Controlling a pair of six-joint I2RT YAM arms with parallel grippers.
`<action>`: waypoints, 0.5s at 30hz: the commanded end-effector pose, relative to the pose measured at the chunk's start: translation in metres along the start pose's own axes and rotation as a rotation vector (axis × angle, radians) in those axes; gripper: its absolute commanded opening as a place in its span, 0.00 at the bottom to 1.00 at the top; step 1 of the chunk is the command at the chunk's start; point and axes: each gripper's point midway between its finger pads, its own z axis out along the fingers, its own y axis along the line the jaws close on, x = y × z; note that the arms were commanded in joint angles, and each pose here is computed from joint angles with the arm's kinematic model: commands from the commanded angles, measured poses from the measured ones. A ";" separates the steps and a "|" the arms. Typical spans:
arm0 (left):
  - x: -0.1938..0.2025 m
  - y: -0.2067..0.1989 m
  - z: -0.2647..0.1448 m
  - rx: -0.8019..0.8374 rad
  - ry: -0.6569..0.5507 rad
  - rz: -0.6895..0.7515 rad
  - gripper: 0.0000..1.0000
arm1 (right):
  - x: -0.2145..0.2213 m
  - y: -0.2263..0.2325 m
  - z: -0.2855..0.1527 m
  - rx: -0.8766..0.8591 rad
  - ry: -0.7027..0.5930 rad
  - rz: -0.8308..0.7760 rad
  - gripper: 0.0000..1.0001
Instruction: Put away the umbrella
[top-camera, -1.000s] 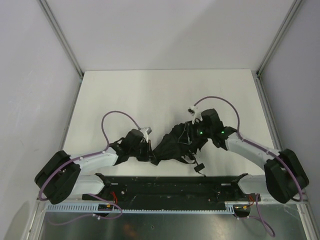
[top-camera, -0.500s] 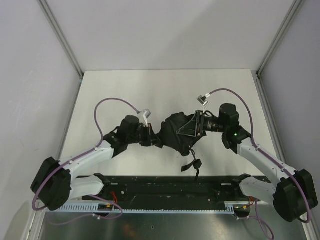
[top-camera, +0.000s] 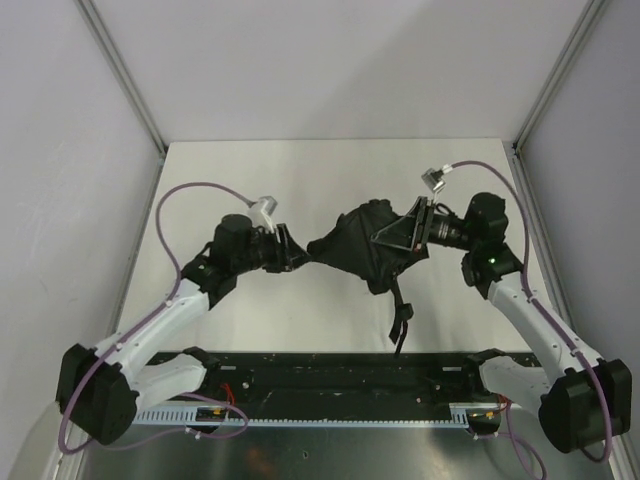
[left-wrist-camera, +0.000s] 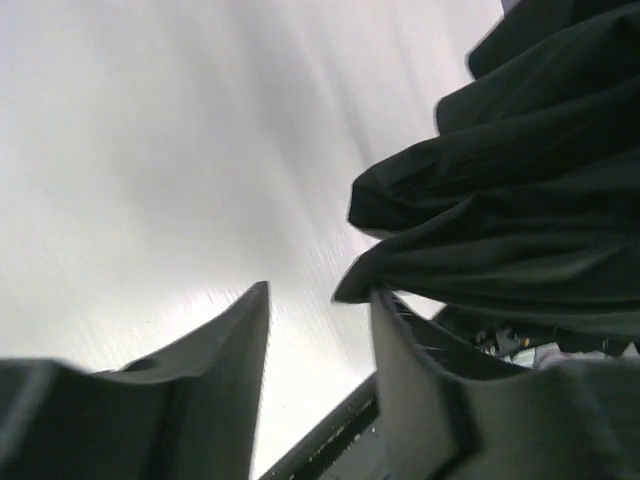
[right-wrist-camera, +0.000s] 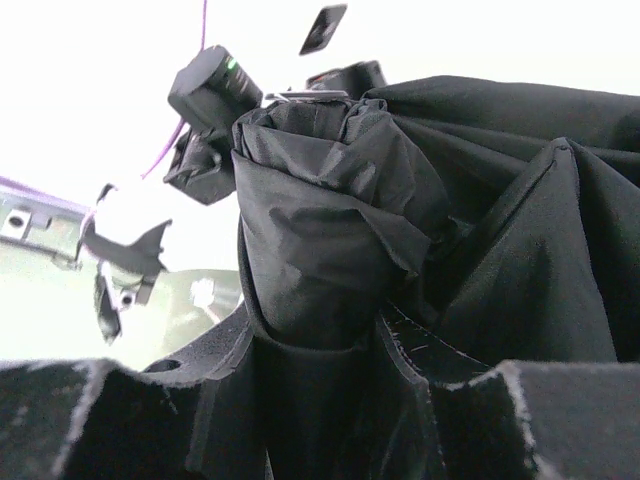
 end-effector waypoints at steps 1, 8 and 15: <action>-0.037 0.004 -0.030 -0.036 -0.134 0.041 0.59 | -0.049 0.001 -0.019 0.118 -0.098 -0.061 0.00; -0.042 -0.001 -0.054 -0.030 -0.187 0.081 0.75 | -0.137 -0.070 -0.085 0.513 -0.366 -0.107 0.00; -0.027 -0.008 -0.059 0.019 -0.166 0.069 0.77 | -0.226 -0.105 -0.161 1.246 -0.515 -0.531 0.00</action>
